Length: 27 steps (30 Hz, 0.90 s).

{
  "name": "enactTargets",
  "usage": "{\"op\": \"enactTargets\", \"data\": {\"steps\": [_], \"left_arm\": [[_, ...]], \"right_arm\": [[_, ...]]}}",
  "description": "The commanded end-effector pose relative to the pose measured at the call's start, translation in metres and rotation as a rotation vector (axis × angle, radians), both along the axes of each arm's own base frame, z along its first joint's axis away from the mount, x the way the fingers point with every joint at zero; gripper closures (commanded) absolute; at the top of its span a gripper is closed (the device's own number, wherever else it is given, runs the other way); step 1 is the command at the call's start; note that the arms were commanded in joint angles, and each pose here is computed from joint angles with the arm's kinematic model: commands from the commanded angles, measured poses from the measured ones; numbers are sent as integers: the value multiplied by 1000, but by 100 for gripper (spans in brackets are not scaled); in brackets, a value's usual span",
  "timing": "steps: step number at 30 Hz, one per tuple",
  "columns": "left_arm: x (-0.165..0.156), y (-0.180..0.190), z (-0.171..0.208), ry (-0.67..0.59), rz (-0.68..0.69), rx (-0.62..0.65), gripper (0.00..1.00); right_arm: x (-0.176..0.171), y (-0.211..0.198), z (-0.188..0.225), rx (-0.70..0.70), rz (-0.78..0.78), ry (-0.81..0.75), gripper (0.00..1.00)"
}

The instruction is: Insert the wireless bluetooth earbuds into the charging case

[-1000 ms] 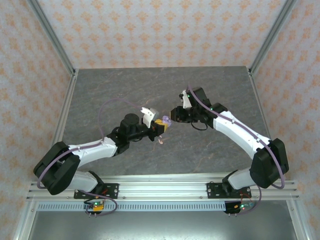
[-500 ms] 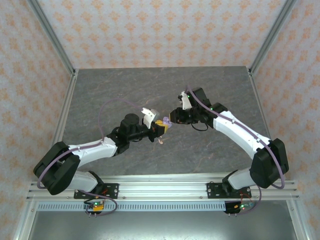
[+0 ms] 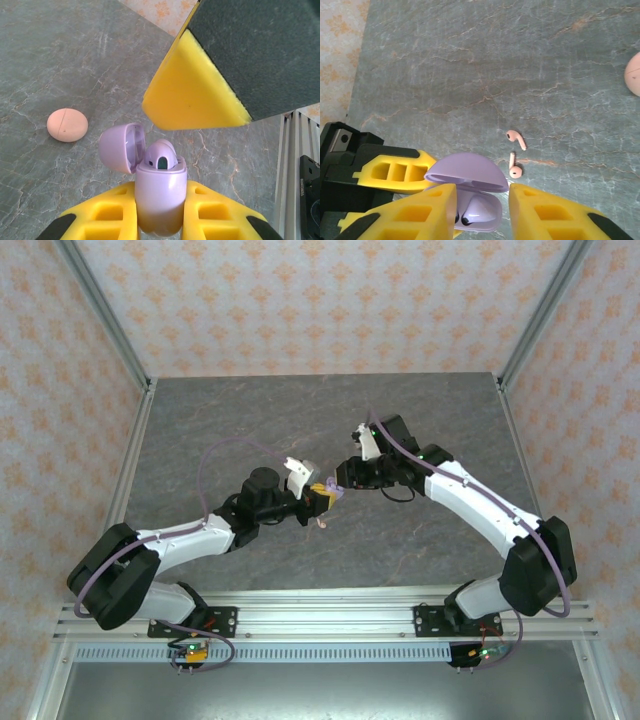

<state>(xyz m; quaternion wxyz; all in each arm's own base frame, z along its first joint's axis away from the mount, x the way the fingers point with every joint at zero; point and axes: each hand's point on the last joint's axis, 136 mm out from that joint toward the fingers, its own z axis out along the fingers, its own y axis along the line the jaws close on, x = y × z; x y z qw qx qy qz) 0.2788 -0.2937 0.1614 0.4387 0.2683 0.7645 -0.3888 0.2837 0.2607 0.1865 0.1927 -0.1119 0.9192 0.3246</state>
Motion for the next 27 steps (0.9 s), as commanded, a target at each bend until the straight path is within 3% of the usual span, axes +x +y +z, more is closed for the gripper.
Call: {"op": "enactTargets", "data": {"steps": [1,10,20,27], "left_arm": [[5,-1,12,-44,16,6,82],[-7,-3,23,-71,-42,-5,82],[-39,-10,45,-123,-230,4,82],[-46,-10,47,-125,-268,17,82]], "right_arm": [[10,-10,11,-39,-65,-60,66],[26,-42,-5,-74,-224,-21,66],[20,-29,-26,-64,-131,103,82],[14,-12,-27,5,-59,152,91]]}}
